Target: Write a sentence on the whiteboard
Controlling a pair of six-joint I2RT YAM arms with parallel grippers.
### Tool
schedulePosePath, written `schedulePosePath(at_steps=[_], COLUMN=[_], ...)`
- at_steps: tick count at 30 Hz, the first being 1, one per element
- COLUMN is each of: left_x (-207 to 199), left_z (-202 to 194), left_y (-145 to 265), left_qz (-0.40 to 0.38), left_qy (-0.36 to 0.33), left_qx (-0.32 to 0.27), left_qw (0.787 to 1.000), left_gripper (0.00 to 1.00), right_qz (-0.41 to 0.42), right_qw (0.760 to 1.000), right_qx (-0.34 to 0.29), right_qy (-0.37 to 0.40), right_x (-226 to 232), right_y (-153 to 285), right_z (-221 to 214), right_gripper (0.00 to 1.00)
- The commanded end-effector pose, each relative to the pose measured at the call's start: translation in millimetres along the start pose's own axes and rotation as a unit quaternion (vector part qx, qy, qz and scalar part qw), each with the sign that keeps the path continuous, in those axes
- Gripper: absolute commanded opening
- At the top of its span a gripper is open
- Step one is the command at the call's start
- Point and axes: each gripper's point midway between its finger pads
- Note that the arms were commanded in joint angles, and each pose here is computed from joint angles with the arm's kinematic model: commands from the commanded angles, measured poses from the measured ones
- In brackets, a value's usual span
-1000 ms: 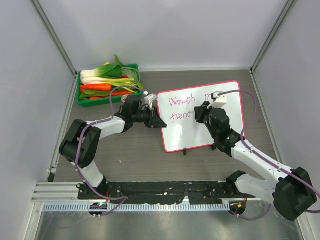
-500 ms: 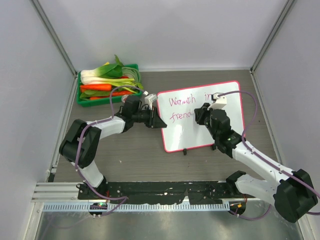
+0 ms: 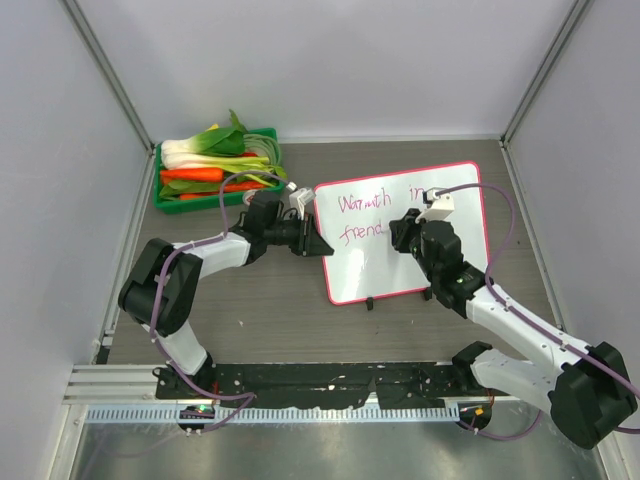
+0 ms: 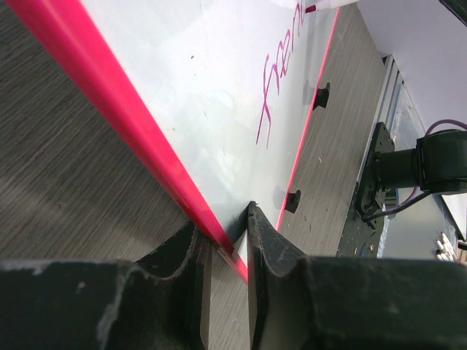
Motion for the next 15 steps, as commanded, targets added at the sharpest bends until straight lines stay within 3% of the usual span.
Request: schedulePosePath(at_steps=[1,15], left_x=[23.3,23.5], left_z=[-42.8,-43.1], left_y=[-6.0,-6.0], left_qz=[0.051,0.054], left_qy=[-0.019,-0.018], left_qx=[0.06,0.06], left_qw=[0.997,0.997], left_gripper=[0.0,0.0], right_qz=[-0.008,0.018], right_qw=[1.0,0.996], right_qx=[-0.013,-0.083], right_qy=[-0.002,-0.008], right_x=[-3.1,19.2], right_y=[1.3,14.9], right_z=[6.7,59.2], right_gripper=[0.01,0.01])
Point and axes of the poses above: each gripper's point midway between its finger pads, its own y axis back along the fingers, its own x axis along the line the jaws close on, z = x × y, and after that the axes turned 11 degrees about -y, right-handed
